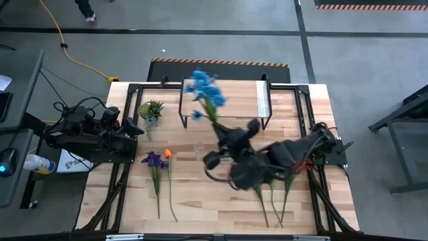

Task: Pick and place flowers into a vace then onto a shelf
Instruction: Put the blue flower into the left transparent crystal vase

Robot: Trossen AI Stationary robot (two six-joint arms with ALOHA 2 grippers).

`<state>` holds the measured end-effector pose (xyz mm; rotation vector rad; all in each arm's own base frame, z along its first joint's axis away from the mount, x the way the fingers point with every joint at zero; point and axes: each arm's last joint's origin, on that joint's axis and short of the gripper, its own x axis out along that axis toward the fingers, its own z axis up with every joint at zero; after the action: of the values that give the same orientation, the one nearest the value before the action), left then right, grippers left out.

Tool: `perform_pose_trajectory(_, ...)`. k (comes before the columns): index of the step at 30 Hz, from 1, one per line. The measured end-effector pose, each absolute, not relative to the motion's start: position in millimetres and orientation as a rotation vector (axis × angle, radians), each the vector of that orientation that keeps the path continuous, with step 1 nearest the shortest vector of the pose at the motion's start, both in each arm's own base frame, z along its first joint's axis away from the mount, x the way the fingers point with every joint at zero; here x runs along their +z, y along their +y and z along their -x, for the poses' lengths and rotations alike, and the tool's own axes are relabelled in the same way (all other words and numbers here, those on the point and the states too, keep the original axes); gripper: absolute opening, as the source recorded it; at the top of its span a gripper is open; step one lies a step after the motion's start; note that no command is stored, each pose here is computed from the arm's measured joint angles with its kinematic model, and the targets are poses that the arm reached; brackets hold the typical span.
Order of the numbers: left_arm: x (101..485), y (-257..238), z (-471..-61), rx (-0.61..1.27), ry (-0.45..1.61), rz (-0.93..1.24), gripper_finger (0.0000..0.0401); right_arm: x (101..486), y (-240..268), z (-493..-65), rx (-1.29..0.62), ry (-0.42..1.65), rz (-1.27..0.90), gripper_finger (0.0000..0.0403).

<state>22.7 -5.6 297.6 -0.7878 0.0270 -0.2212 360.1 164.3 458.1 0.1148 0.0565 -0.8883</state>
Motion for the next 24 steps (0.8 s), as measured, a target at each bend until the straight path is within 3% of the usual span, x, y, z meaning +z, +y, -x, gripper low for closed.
perform_pose_trajectory(16,297.7,-4.2,-22.9,-0.175,0.006,0.787,0.0395,470.2,204.1,-312.3,-0.914,-0.018,-0.037,0.0003)
perform_pose_trajectory(24,299.2,-4.2,-22.8,-0.18,-0.009,0.787,0.0395,464.6,196.2,-321.6,-0.862,-0.001,-0.133,0.0003)
